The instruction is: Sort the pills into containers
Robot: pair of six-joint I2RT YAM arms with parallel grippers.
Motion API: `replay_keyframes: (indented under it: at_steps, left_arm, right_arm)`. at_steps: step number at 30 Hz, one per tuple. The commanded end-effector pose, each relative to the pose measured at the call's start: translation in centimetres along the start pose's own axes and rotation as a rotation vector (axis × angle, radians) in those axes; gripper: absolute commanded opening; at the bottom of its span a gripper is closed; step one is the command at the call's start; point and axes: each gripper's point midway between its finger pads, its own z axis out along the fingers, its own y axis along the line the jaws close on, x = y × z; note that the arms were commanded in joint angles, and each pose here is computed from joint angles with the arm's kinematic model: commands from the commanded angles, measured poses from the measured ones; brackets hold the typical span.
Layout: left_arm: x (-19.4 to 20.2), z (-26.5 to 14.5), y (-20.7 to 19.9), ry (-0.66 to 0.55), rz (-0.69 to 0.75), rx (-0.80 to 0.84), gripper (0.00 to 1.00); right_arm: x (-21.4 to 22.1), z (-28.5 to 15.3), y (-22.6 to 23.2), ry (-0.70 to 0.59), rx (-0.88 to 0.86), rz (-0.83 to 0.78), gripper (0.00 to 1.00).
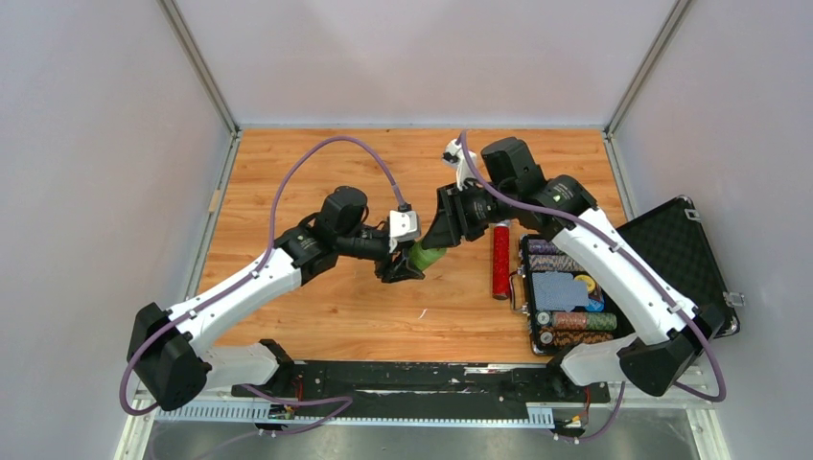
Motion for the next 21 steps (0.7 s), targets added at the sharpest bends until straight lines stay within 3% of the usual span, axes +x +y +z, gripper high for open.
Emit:
replay_keyframes:
  at_steps: [1,5,6,7,8,9,11,14,16,18,20,21]
  left_arm:
    - [-5.1,-0.7,2.2,-0.12,0.114,-0.109,0.0]
    - [-5.0,-0.7,2.7,-0.111,0.113,-0.134,0.0]
    - [-4.8,-0.7,2.8,-0.107,0.113,-0.136,0.0]
    - [-4.7,-0.7,2.8,-0.101,0.11,-0.138,0.0]
    - [-4.6,-0.7,2.8,-0.098,0.106,-0.142,0.0]
    - [-4.4,-0.8,2.8,-0.093,0.102,-0.143,0.0]
    - [-4.1,-0.8,2.8,-0.087,0.097,-0.151,0.0]
    - [-4.0,-1.0,2.9,-0.087,0.093,-0.161,0.0]
    - [-4.1,-1.1,2.9,-0.089,0.09,-0.168,0.02]
    - [-4.2,-1.2,3.0,-0.091,0.087,-0.177,0.05]
    - [-4.3,-1.3,3.4,-0.095,0.076,-0.201,0.15]
    - [-4.3,-1.4,3.4,-0.097,0.066,-0.21,0.28]
  right_arm:
    - [-1.2,1.8,2.0,-0.023,-0.035,0.105,0.04]
    - [-1.8,2.5,0.0,-0.064,0.111,0.345,0.0]
    - [-1.7,2.6,-0.3,-0.065,0.135,0.382,0.12]
    - [-1.5,2.7,-0.6,-0.062,0.147,0.395,0.37]
    - [-1.3,2.7,-0.8,-0.063,0.153,0.395,0.56]
    - [-1.3,2.6,-0.8,-0.065,0.154,0.379,0.68]
    - [-1.2,2.3,-0.5,-0.066,0.131,0.323,0.78]
    - [-0.9,2.1,0.1,-0.047,0.089,0.252,0.81]
    - [-0.7,2.4,0.1,-0.034,0.078,0.243,0.78]
    - [-0.5,2.7,0.2,-0.014,0.066,0.248,0.69]
    - [-0.5,3.1,0.1,-0.005,0.064,0.262,0.54]
    - [-0.5,3.2,-0.1,-0.006,0.077,0.269,0.45]
